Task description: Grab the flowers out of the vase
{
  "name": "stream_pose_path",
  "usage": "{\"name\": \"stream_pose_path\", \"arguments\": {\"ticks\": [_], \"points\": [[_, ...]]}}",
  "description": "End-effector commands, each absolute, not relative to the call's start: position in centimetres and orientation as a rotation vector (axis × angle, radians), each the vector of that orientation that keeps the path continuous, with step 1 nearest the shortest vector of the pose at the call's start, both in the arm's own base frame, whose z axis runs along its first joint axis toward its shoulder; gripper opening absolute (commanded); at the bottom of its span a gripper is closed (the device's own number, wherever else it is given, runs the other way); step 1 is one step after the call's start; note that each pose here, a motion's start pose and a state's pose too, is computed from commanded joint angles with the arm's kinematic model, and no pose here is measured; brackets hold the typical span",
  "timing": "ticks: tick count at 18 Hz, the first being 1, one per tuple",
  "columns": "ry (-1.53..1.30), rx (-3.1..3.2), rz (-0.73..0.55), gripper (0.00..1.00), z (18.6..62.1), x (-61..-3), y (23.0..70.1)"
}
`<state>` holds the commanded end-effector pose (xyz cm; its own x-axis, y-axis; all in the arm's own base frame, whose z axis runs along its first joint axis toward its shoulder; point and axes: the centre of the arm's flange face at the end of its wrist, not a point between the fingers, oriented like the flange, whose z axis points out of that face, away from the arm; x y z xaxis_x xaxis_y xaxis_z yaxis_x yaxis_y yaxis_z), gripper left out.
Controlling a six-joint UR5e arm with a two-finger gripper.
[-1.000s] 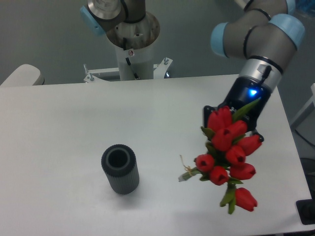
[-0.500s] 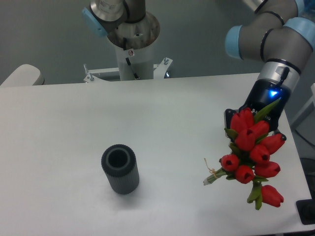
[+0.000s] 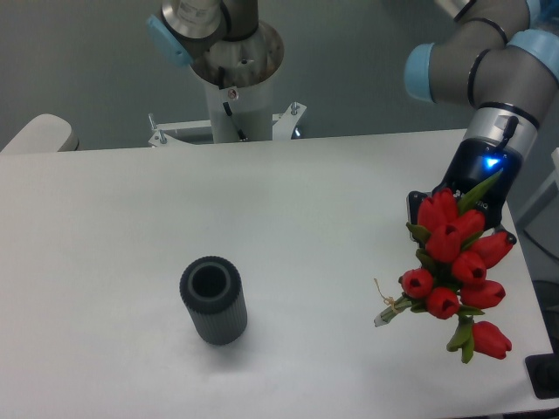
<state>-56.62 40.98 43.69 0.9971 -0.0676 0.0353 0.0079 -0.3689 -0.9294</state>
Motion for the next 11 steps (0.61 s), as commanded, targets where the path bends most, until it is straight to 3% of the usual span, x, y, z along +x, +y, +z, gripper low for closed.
{"name": "stream_pose_path", "arguments": {"ticks": [11], "points": [[0.068,-1.952,-0.072,0.3,42.98,-56.23,41.06]]}}
